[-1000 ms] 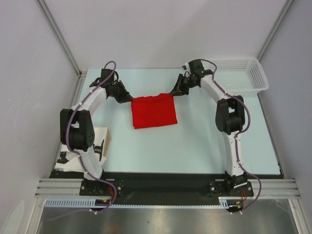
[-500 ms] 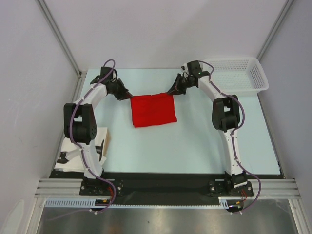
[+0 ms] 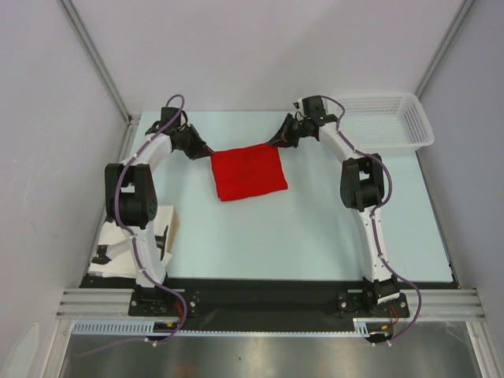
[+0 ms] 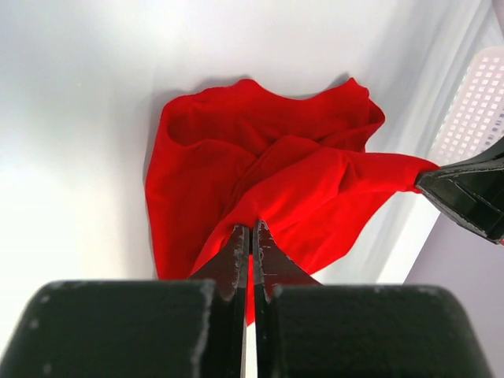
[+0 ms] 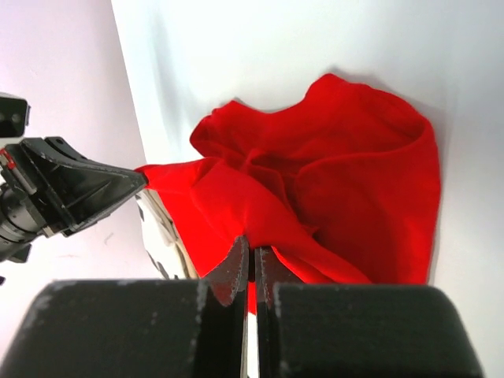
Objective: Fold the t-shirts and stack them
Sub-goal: Fold the tshirt
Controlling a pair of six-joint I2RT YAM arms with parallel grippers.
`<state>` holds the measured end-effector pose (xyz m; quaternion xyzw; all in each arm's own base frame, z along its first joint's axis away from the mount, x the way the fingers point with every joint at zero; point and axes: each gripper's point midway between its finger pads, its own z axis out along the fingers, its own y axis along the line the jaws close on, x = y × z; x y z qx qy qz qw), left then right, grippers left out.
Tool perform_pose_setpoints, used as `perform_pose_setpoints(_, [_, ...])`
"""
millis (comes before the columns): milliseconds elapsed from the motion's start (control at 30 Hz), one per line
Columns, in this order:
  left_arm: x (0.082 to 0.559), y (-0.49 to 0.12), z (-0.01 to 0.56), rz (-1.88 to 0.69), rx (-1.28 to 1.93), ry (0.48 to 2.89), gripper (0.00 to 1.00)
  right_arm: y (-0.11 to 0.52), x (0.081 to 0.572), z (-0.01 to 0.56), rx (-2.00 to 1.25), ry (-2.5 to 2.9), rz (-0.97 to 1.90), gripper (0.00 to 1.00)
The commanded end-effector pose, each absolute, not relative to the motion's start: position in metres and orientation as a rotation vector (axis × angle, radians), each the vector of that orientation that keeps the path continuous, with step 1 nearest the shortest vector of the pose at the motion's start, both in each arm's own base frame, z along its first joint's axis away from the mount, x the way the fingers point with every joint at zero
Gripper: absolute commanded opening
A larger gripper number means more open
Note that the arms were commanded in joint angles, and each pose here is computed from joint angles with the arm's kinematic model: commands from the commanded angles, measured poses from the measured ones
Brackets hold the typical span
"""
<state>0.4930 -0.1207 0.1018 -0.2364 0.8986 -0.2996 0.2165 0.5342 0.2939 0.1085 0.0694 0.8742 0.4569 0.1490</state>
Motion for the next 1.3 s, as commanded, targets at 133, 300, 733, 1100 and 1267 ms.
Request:
perform_pose_setpoints(133, [0.525,-0.117,0.123,-0.895,-0.628,2.393,0.00,0.301,0.558,0.133,0.195,2.376,1.396,0.00])
perform_pose_setpoints(300, [0.531,-0.113,0.119,-0.896,-0.645,2.383,0.00,0.304,0.564,0.130,0.224,2.358,1.419,0.00])
perform_pose_setpoints(733, [0.554,-0.107,0.092,-0.890,-0.694,2.391,0.02,0.314,0.594,0.116,0.300,2.254,1.521,0.09])
perform_pose_setpoints(1100, [0.575,-0.066,0.127,-0.668,-0.676,2.323,0.45,0.282,0.635,0.141,0.375,2.147,1.399,0.46])
perform_pose_setpoints(1267, [0.551,-0.074,0.176,-0.677,-0.546,2.265,0.47,0.261,0.605,0.137,0.258,2.285,1.222,0.59])
